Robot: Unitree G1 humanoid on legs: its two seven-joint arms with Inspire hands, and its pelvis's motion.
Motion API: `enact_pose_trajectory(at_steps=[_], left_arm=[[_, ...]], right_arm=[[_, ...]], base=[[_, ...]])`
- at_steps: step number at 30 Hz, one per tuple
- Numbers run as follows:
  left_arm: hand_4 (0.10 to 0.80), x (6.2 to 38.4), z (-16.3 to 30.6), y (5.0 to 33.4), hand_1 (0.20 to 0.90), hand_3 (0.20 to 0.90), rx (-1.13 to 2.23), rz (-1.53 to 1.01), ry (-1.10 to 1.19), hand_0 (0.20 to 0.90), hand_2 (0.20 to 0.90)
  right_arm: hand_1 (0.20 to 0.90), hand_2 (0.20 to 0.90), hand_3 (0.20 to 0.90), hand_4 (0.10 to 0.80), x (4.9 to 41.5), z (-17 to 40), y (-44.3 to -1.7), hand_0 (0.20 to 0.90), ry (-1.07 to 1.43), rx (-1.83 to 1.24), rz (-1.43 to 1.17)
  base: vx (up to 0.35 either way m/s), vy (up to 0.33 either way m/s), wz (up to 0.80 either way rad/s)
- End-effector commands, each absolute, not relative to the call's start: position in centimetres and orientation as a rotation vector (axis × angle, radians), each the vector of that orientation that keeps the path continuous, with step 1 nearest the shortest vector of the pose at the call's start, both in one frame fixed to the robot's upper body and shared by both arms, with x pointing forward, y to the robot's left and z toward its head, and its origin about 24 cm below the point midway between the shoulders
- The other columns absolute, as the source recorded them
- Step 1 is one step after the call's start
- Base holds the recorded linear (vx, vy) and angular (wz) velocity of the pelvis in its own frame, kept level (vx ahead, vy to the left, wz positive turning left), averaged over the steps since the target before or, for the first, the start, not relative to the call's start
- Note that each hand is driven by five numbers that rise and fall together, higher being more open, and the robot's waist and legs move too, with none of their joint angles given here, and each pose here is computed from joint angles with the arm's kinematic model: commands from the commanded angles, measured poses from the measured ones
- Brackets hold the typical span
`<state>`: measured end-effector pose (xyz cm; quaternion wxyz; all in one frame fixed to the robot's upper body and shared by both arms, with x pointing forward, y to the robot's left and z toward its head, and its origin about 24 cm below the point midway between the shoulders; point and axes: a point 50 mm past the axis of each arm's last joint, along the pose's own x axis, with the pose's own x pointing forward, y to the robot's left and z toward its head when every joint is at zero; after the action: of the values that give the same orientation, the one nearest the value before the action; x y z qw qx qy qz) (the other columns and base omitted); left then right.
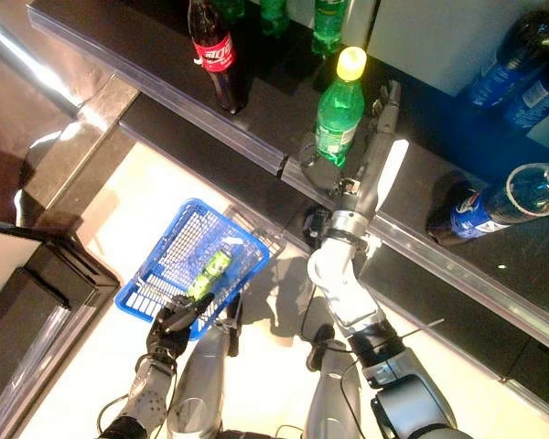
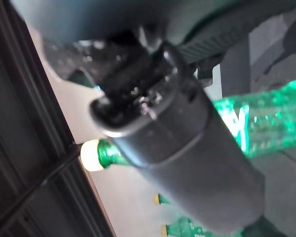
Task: Pick up the drink and place into the basket.
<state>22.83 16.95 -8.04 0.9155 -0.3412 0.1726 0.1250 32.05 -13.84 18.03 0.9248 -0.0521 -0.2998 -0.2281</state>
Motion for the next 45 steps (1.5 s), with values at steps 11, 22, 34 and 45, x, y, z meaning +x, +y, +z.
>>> enact_pose_trajectory(at_steps=[11,22,34,45], left_arm=[[0.1,19.7,-9.5,18.0,0.3,0.2,-0.623,0.257,0.437,0.3,0.3],[0.1,20.2,-9.0,18.2,0.3,0.2,-0.629,0.246,0.412,0.3,0.3],[0.1,20.0,-8.7,19.0,0.3,0.2,-0.699,0.315,0.34,0.3,0.3],[0.1,19.8,-5.8,22.0,0.3,0.2,-0.722,0.339,0.115,0.3,0.3]], right_arm=[[0.731,0.731,0.702,0.602,33.2,24.1,-14.3,0.731,-0.751,0.044,-0.556],[0.3,0.3,0.2,0.1,33.8,25.9,-16.0,0.3,-0.765,0.094,-0.665],[0.3,0.3,0.2,0.1,33.3,26.4,-16.8,0.3,-0.816,0.098,-0.629],[0.3,0.3,0.2,0.1,29.0,27.2,-13.3,0.3,-0.998,0.051,-0.24]], base=[[0.01,-0.003,0.05],[-0.003,-0.002,0.01],[0.0,0.0,0.0],[0.038,0.001,0.0]])
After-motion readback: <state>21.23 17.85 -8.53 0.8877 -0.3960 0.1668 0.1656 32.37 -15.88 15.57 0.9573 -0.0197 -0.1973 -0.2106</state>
